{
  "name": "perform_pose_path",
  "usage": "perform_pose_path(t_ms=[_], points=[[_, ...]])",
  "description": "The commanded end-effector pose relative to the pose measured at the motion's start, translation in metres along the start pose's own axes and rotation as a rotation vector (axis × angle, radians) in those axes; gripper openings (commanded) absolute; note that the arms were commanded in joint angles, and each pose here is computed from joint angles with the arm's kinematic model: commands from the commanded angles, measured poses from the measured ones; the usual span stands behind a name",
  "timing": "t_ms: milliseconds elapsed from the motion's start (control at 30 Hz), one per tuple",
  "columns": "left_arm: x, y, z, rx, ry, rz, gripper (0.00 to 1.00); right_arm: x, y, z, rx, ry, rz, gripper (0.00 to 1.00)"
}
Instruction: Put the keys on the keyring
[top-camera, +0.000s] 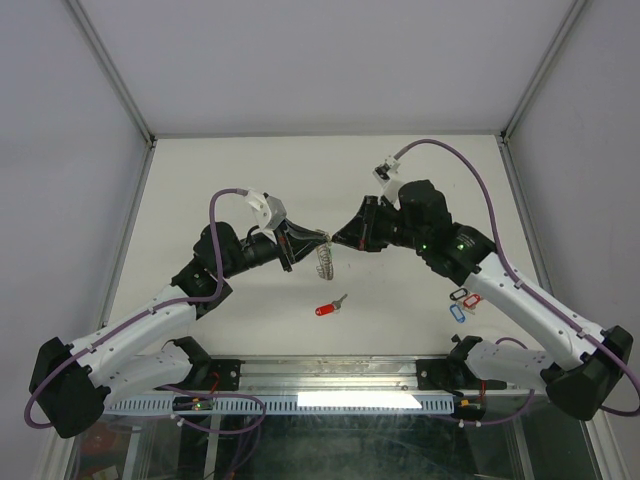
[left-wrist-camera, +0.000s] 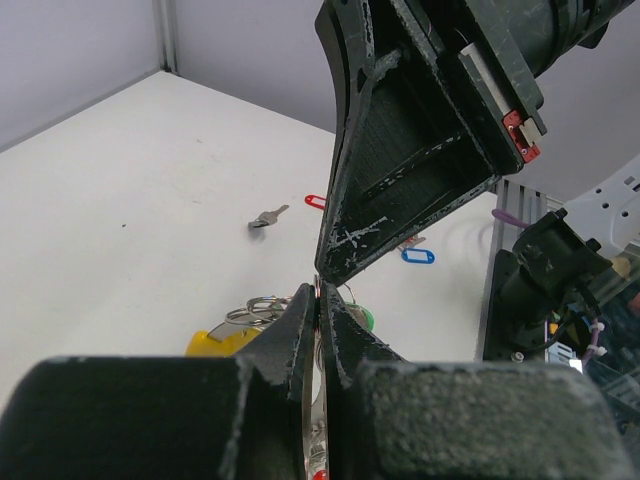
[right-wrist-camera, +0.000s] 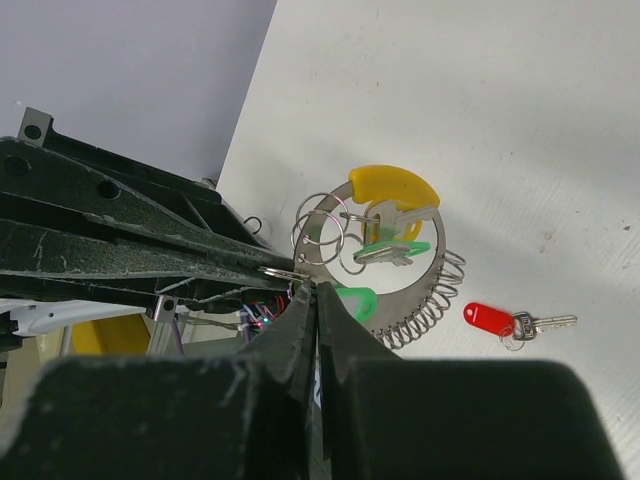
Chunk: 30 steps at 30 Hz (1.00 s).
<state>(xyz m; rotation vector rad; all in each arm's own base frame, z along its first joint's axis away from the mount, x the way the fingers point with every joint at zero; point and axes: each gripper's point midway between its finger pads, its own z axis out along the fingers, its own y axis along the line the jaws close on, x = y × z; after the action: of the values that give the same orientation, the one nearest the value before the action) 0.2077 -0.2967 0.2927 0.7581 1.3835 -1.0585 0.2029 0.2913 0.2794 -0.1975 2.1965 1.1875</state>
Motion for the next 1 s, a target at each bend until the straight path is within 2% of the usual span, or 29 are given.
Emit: perform_pose_path(t_ms=[0,633,767,967], points=[[-0.032,-0.008,0.000,0.033,-0.091,0.045,0.00,-0.001,0.007,0.001,-0.039,0.002,-0.026,0.00],[-0.031,-0.008,0.000,0.034,-0.089,0.044,0.00,0.004,0.009,0.003,-0.054,0.035,-0.038,0.00],[-0.031,-0.009,0.000,0.039,-0.085,0.046,0.00,-0.009,0.012,-0.006,-0.060,-0.045,-0.081,0.10],[-0.031,-0.014,-0.002,0.060,-0.082,0.056,0.00,-0.026,0.005,-0.023,-0.048,-0.204,-0.227,0.23]])
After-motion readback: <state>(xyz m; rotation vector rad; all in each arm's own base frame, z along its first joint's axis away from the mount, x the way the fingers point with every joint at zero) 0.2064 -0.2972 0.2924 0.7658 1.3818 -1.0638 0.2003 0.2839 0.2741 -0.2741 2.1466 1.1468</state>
